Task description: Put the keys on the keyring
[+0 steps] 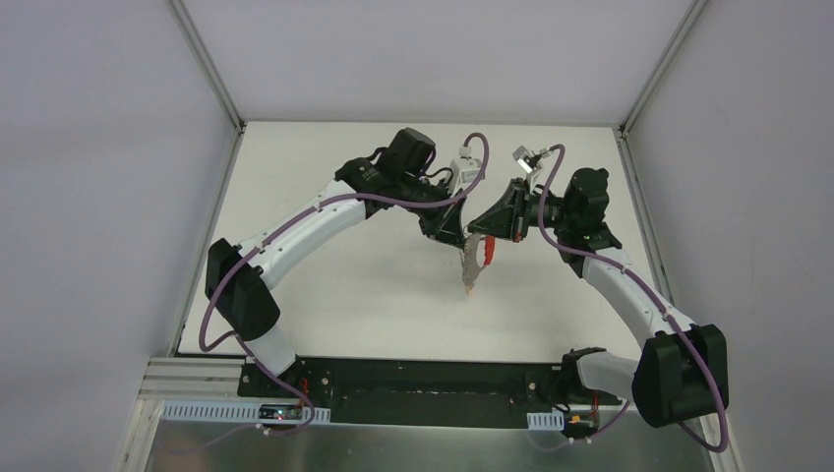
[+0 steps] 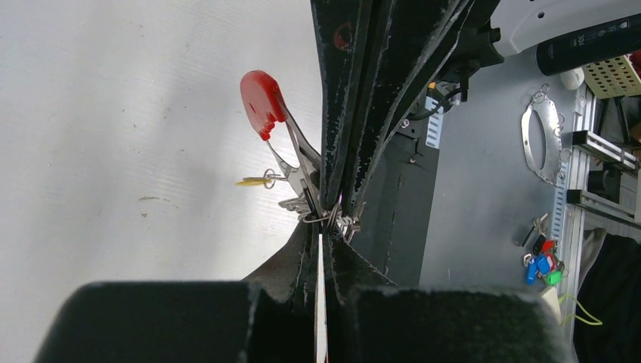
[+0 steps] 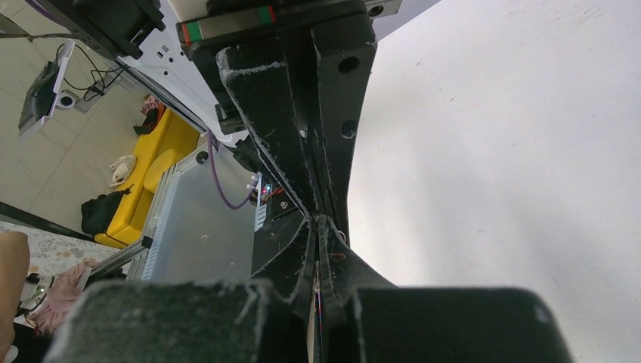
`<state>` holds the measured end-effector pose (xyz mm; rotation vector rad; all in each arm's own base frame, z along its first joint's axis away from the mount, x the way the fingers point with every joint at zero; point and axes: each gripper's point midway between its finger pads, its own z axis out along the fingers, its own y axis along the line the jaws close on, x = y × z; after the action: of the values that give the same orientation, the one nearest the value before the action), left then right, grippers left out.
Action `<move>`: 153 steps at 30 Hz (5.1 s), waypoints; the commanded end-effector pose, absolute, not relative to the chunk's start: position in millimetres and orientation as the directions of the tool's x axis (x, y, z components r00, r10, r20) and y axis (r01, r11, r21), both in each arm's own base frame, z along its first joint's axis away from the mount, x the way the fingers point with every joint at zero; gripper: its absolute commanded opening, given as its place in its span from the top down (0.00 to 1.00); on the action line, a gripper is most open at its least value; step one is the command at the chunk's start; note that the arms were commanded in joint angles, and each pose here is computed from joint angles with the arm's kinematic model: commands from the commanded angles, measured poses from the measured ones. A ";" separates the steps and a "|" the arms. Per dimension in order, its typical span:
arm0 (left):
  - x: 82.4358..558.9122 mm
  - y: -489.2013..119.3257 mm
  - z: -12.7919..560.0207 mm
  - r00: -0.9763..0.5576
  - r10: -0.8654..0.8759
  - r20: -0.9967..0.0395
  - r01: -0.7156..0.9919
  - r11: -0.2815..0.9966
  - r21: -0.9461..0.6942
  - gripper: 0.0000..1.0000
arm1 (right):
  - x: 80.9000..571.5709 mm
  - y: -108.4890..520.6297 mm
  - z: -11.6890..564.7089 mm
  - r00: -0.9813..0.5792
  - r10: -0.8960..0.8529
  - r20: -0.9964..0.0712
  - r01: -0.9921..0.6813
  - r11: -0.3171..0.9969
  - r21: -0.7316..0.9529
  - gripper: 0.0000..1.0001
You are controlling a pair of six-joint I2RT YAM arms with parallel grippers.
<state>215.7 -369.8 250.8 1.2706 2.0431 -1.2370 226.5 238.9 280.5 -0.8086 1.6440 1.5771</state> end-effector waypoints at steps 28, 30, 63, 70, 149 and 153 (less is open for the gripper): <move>222.5 -365.9 303.8 -0.423 0.396 -0.815 0.905 0.137 -0.403 0.73 | 215.3 237.1 289.6 -0.444 0.017 -0.896 -0.896 -0.005 0.444 1.00; 222.6 -366.5 304.0 -0.425 0.394 -0.815 0.904 0.135 -0.406 0.75 | 215.4 237.1 289.4 -0.444 0.018 -0.896 -0.896 -0.003 0.444 1.00; 219.8 -378.2 297.9 -0.452 0.396 -0.800 0.885 0.090 -0.456 1.00 | 220.1 237.8 287.9 -0.447 0.029 -0.894 -0.894 0.020 0.448 1.00; 223.6 -368.8 303.1 -0.437 0.416 -0.798 0.898 0.147 -0.416 1.00 | 221.8 236.5 285.0 -0.415 0.029 -0.909 -0.908 0.052 0.416 0.99; 222.6 -361.4 283.9 -0.451 0.518 -0.726 0.887 0.167 -0.431 1.00 | 217.5 239.0 281.4 -0.383 -0.010 -0.924 -0.922 0.056 0.382 0.76; 221.0 -363.9 283.6 -0.452 0.520 -0.725 0.885 0.157 -0.439 1.00 | 216.9 240.8 280.2 -0.385 -0.013 -0.923 -0.922 0.052 0.384 0.75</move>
<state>228.0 -358.4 267.7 1.3023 2.1028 -1.1683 222.3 238.1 259.0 -0.9006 1.6299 1.4678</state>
